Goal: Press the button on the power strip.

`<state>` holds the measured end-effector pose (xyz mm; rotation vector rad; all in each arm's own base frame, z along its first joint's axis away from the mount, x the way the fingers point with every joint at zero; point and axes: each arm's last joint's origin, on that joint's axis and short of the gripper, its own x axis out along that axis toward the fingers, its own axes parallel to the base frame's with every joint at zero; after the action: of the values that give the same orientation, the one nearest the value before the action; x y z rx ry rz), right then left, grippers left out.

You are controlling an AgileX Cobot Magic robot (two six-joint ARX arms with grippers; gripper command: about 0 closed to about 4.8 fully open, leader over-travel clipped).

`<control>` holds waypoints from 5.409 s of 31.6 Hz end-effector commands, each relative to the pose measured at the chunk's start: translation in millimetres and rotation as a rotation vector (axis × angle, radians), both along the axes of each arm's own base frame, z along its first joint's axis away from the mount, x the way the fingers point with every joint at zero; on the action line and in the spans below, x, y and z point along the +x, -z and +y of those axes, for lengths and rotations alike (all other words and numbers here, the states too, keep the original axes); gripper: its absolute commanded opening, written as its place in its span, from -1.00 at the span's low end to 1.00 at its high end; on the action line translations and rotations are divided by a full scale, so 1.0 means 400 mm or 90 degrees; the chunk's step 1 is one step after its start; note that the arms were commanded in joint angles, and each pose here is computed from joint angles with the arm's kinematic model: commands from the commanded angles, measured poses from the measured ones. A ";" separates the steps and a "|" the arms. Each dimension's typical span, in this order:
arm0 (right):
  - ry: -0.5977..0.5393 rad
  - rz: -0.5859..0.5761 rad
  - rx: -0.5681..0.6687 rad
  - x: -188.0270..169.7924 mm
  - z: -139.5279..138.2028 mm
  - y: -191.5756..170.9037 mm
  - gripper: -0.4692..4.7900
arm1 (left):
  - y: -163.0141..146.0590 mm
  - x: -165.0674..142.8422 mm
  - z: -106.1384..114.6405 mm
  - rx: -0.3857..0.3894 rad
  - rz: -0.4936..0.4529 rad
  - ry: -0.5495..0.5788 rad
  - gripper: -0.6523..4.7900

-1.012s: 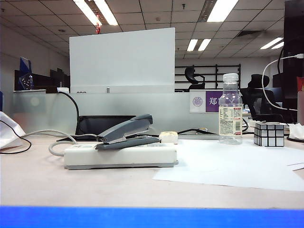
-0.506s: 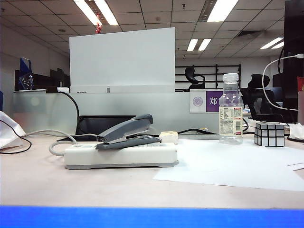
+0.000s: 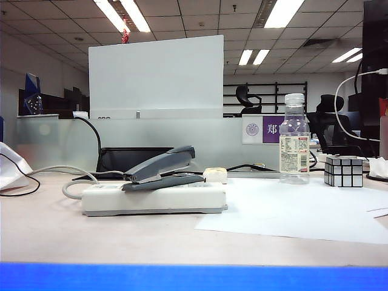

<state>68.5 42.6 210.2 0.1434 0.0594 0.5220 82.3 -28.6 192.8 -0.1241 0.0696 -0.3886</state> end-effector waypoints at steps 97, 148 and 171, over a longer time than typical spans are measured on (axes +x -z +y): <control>0.337 0.024 -0.056 0.059 -0.126 0.091 -0.82 | 0.076 0.037 0.082 0.047 -0.014 -0.247 -0.78; 0.346 -0.006 -0.083 0.059 -0.108 0.079 -0.82 | 0.076 0.037 0.082 0.049 -0.015 -0.245 -0.78; 0.349 -0.056 -0.069 0.059 -0.108 0.060 -0.82 | 0.049 0.036 0.082 0.035 -0.084 -0.247 -0.78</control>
<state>93.0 -0.5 181.9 0.0282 -0.0096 -0.0216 97.1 4.1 171.5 -0.0534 -0.0609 -0.0079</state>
